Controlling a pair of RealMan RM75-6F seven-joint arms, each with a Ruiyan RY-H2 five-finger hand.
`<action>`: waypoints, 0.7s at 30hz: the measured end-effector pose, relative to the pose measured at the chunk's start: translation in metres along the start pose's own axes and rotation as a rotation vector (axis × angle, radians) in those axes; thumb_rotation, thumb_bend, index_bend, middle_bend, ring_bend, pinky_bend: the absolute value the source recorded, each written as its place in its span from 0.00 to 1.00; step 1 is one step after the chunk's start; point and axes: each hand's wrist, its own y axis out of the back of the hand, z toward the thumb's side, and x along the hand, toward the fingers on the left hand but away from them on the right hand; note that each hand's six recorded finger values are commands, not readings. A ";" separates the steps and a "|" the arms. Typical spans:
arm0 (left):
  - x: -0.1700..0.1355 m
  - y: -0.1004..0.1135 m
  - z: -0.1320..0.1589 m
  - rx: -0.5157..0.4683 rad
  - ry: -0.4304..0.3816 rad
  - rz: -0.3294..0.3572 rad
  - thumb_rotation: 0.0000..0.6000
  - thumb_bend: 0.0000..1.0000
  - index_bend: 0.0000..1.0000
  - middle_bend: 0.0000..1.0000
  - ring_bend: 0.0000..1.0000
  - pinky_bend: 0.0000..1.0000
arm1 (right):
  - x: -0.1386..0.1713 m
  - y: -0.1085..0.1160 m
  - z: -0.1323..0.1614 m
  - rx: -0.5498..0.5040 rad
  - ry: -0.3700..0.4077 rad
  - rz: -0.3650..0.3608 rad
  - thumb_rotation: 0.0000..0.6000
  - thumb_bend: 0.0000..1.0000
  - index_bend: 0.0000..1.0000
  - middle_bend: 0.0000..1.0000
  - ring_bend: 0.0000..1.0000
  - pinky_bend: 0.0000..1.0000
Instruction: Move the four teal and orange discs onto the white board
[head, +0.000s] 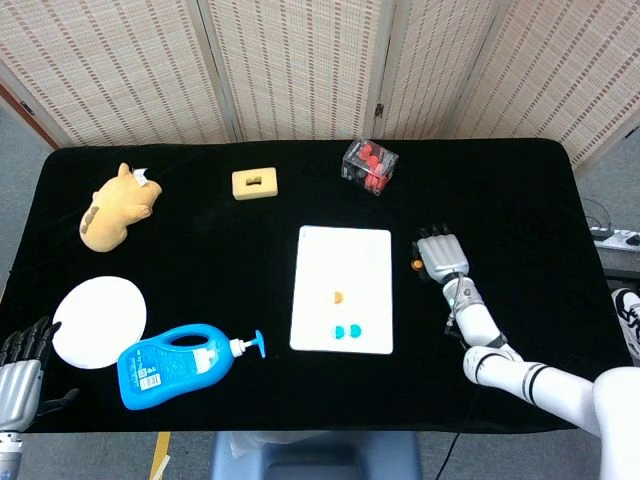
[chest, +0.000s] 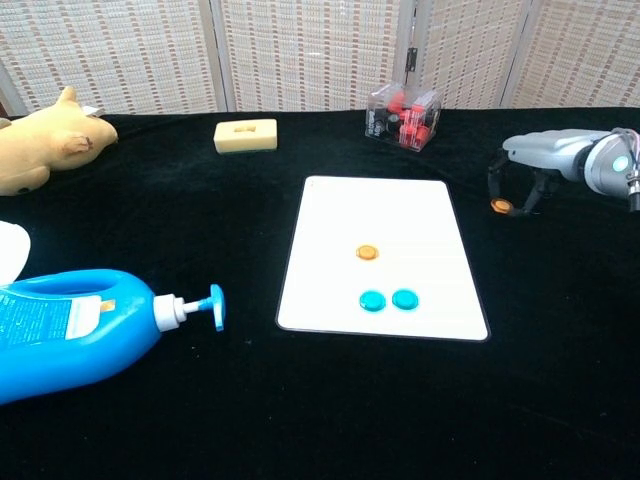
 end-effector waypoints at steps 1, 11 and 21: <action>0.000 0.000 0.000 0.000 0.001 0.000 1.00 0.16 0.11 0.04 0.07 0.00 | 0.004 0.002 0.010 0.000 0.032 -0.002 1.00 0.43 0.47 0.15 0.06 0.00; -0.004 0.000 -0.005 -0.007 0.013 0.001 1.00 0.16 0.11 0.04 0.07 0.00 | 0.020 0.011 0.087 0.063 0.228 -0.018 1.00 0.43 0.47 0.15 0.06 0.00; -0.008 -0.002 -0.010 -0.011 0.027 -0.003 1.00 0.16 0.11 0.03 0.07 0.00 | 0.021 0.000 0.119 0.121 0.277 0.001 1.00 0.43 0.47 0.15 0.06 0.00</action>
